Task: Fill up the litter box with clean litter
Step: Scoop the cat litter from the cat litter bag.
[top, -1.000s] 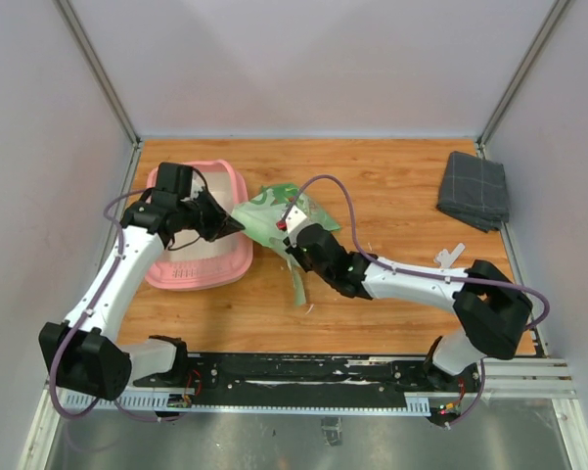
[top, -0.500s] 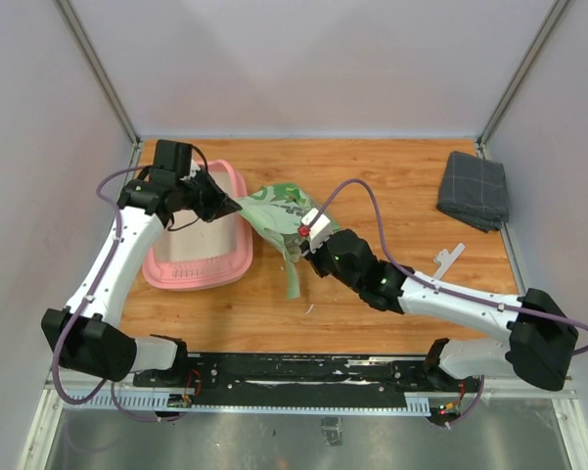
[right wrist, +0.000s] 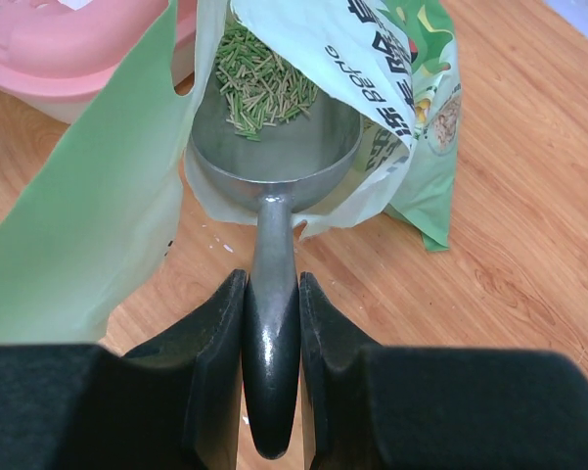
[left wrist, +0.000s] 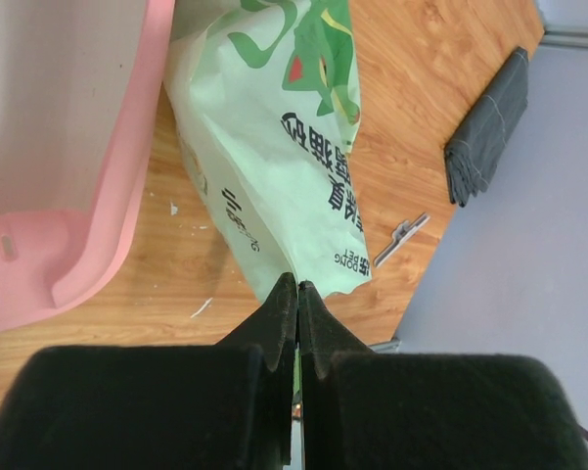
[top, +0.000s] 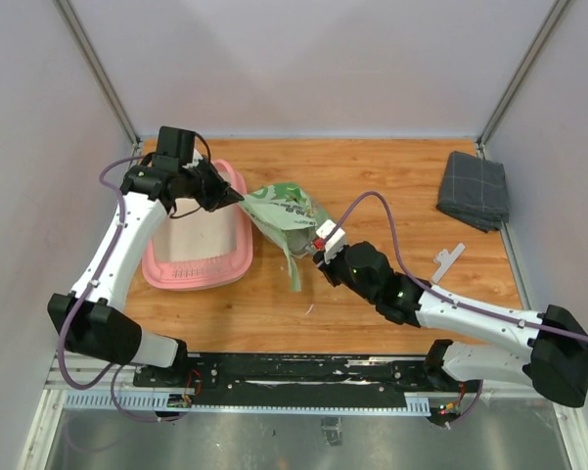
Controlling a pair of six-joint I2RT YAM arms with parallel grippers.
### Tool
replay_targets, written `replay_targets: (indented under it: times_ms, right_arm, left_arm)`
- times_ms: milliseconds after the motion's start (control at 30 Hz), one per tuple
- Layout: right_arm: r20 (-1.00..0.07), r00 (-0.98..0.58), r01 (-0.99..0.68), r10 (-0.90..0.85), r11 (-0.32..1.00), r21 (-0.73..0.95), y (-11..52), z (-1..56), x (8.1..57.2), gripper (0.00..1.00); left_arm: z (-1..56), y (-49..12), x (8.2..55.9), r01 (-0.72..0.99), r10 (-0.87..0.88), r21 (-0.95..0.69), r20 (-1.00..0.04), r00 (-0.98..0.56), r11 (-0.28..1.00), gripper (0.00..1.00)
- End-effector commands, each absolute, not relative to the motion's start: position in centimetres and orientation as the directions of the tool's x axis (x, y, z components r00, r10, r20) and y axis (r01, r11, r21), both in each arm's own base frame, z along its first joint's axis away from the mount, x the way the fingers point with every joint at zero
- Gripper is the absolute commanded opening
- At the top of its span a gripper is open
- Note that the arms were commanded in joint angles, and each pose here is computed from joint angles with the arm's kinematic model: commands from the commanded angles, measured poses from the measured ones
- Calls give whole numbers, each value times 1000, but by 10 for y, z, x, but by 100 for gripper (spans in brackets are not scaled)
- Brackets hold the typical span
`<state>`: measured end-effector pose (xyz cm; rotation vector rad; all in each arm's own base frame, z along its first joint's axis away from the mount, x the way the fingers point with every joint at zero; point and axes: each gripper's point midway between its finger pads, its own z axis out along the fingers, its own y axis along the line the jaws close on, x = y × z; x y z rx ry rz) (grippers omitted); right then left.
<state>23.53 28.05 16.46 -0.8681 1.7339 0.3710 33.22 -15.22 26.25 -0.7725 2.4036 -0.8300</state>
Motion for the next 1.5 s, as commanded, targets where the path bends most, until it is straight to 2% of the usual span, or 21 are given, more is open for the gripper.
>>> replay_targets:
  times_ms: [0, 333, 600, 800, 1167, 1467]
  right_arm:
    - [-955, -60, -705, -291, 690, -166, 282, 187, 236, 1]
    - [-963, -4, -681, -268, 706, -194, 254, 208, 225, 1]
    - [-957, -27, -690, -289, 698, -191, 241, 205, 215, 1]
    - [-971, -34, -672, -237, 724, -153, 235, 215, 213, 1]
    - [-987, 15, -659, -163, 740, -132, 236, 221, 215, 1]
    - [-995, 34, -661, -99, 744, -97, 245, 237, 219, 1]
  left_arm:
    - [290, -153, 341, -291, -642, -702, -303, -704, 650, 0]
    - [296, -150, 348, -298, -638, -683, -316, -702, 666, 0]
    - [301, -154, 352, -318, -666, -714, -272, -694, 623, 0]
    - [311, -156, 353, -322, -686, -740, -251, -683, 591, 0]
    - [335, -167, 351, -324, -724, -812, -166, -669, 485, 0]
    - [333, -174, 349, -347, -741, -840, -95, -664, 418, 0]
